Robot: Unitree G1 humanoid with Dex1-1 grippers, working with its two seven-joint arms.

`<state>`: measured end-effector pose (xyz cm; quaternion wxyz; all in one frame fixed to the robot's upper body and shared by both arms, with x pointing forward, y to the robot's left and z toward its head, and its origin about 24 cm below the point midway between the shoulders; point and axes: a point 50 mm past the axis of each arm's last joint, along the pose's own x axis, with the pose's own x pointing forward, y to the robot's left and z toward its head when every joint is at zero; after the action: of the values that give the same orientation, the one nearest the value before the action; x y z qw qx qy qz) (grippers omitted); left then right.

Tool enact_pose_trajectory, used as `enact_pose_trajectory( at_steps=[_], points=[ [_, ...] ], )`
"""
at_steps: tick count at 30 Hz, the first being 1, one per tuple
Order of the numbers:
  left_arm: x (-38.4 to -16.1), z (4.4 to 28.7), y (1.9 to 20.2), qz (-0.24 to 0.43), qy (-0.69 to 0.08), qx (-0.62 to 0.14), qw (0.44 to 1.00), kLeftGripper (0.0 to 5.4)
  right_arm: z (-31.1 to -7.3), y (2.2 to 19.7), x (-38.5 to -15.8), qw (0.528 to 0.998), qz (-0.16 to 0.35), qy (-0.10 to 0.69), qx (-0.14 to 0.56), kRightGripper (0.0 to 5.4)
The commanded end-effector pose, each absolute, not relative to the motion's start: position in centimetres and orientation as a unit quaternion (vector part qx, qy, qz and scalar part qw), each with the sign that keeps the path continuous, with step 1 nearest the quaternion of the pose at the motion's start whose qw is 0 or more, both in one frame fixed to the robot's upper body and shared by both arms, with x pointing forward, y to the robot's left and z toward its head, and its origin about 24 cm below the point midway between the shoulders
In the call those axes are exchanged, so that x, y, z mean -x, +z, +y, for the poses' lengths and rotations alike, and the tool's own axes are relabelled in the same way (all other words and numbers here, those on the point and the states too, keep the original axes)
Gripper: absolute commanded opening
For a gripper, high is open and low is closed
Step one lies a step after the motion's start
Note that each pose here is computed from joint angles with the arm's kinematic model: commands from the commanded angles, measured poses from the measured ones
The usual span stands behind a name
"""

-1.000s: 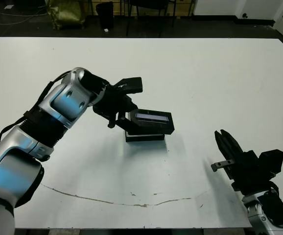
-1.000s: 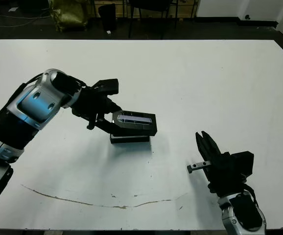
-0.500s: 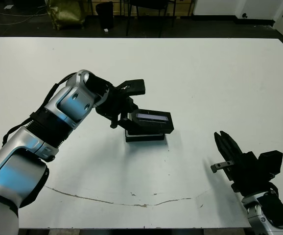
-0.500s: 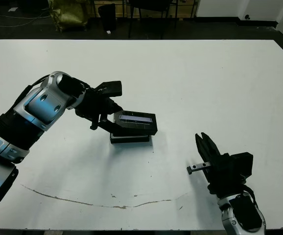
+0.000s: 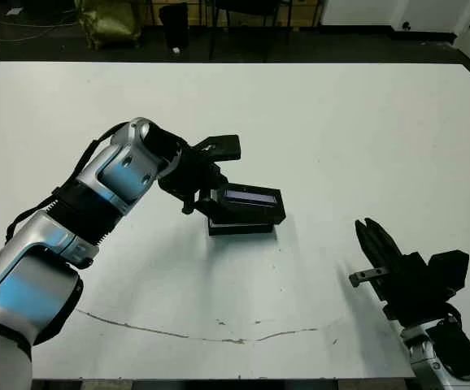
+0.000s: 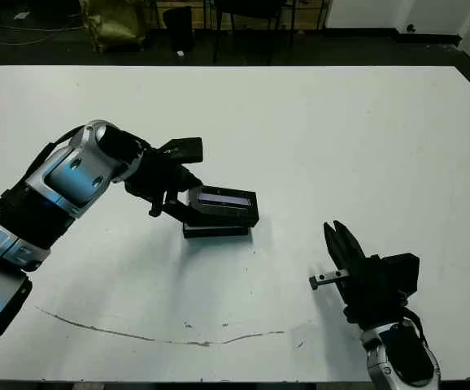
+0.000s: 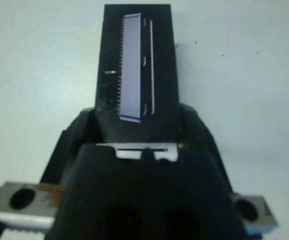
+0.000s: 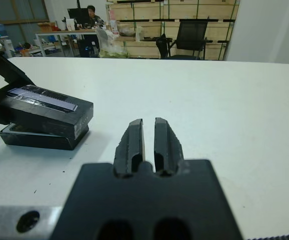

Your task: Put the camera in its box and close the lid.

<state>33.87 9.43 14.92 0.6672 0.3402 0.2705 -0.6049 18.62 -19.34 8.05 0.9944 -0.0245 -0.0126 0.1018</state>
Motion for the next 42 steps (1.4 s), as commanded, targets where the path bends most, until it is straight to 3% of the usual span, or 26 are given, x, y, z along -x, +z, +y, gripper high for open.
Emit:
enact_pose_trajectory(
  at_steps=[1, 42],
  points=[
    [-33.9, 9.6, 14.7, 0.278, -0.605, -0.344, 0.662, 2.34, -19.6, 7.6, -18.4, 0.995, 0.003, 0.099, 0.029, 0.00],
    [-33.7, 10.0, 13.3, 0.309, -0.582, -0.369, 0.655, 2.26, -19.5, 7.4, -18.3, 0.995, 0.006, 0.100, 0.025, 0.00]
  ],
)
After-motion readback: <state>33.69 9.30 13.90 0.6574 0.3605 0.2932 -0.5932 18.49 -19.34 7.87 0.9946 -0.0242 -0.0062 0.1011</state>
